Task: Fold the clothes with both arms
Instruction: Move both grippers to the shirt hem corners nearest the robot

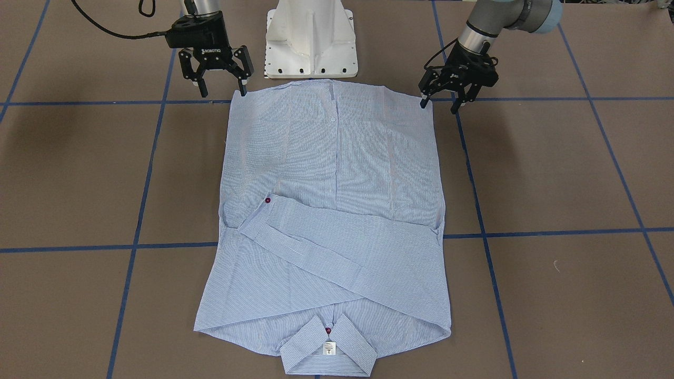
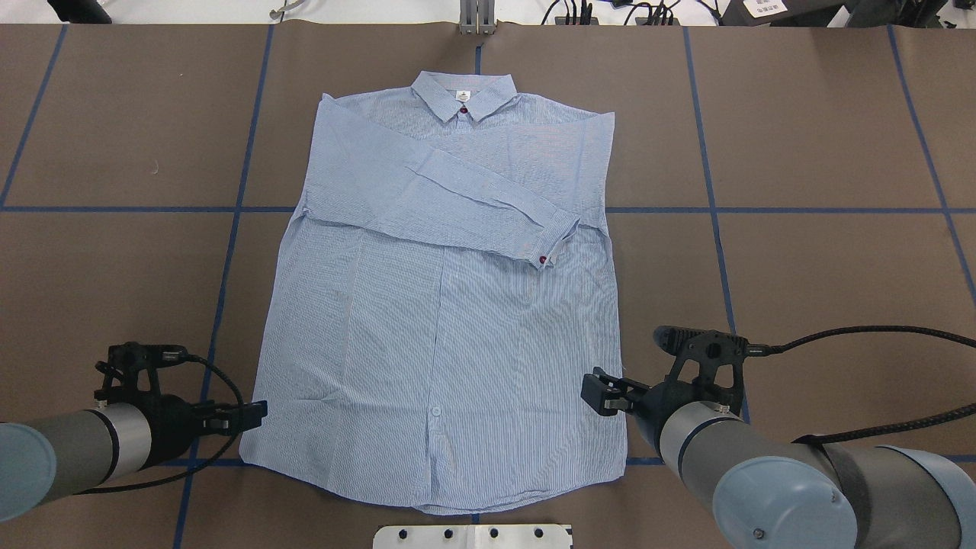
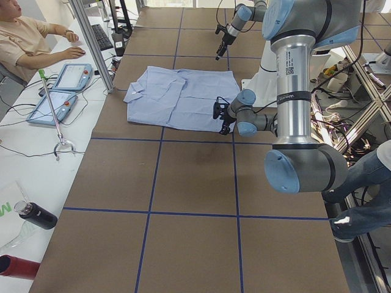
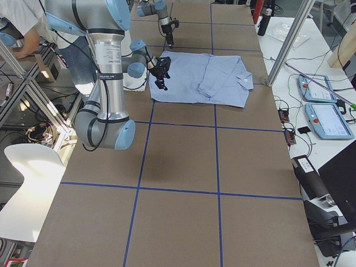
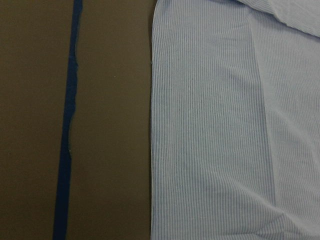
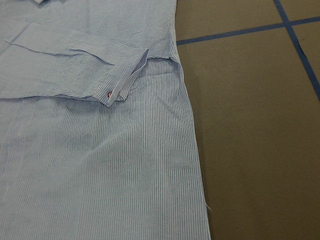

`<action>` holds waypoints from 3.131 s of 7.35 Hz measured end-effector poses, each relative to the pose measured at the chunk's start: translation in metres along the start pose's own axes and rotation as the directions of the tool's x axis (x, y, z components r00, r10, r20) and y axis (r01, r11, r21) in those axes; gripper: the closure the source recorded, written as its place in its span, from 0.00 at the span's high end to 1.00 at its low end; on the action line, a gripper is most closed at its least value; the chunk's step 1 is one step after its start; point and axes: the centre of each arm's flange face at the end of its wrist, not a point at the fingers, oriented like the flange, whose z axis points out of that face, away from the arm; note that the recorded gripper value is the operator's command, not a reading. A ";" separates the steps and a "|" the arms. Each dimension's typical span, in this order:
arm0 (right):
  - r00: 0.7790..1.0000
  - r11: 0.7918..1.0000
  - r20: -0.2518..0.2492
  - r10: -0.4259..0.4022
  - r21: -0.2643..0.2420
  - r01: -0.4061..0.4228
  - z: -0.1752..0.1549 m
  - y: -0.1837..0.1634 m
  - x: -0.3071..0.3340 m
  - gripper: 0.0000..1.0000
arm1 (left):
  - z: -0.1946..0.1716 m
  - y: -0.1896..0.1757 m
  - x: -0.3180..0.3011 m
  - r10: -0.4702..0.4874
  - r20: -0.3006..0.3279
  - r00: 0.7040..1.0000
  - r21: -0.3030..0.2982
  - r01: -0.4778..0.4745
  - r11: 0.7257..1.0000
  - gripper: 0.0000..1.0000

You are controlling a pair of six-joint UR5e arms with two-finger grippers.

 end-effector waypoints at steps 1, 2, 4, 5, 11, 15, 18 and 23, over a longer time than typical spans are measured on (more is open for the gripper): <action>1.000 1.000 0.000 0.000 0.003 0.000 0.000 0.000 0.000 1.00 | 0.004 0.008 0.004 0.010 0.016 1.000 -0.018 -0.010 1.000 0.59; 1.000 1.000 -0.001 -0.001 0.006 0.001 0.000 0.000 0.000 1.00 | 0.009 0.013 0.009 0.019 0.036 0.999 -0.032 -0.018 0.999 0.57; 1.000 1.000 -0.002 -0.002 0.006 0.002 0.001 0.000 0.001 1.00 | 0.014 0.019 0.013 0.029 0.056 0.998 -0.047 -0.027 0.999 0.56; 1.000 1.000 -0.002 -0.002 0.006 0.002 0.001 0.000 0.001 1.00 | 0.015 0.022 0.014 0.033 0.058 0.998 -0.052 -0.030 0.998 0.56; 1.000 1.000 -0.006 -0.005 0.005 0.005 0.003 0.002 0.001 1.00 | 0.017 0.037 0.017 0.048 0.055 0.997 -0.083 -0.043 0.996 0.53; 1.000 1.000 -0.008 -0.006 0.005 0.006 0.004 0.003 0.001 1.00 | 0.018 0.039 0.014 0.052 0.068 0.996 -0.087 -0.046 0.995 0.53; 1.000 1.000 -0.009 -0.006 0.005 0.006 0.004 0.003 0.001 1.00 | 0.018 0.040 0.015 0.054 0.068 0.996 -0.089 -0.047 0.995 0.38; 1.000 1.000 -0.009 -0.007 0.005 0.007 0.004 0.003 0.002 1.00 | 0.019 0.041 0.014 0.054 0.070 0.996 -0.091 -0.047 0.995 0.00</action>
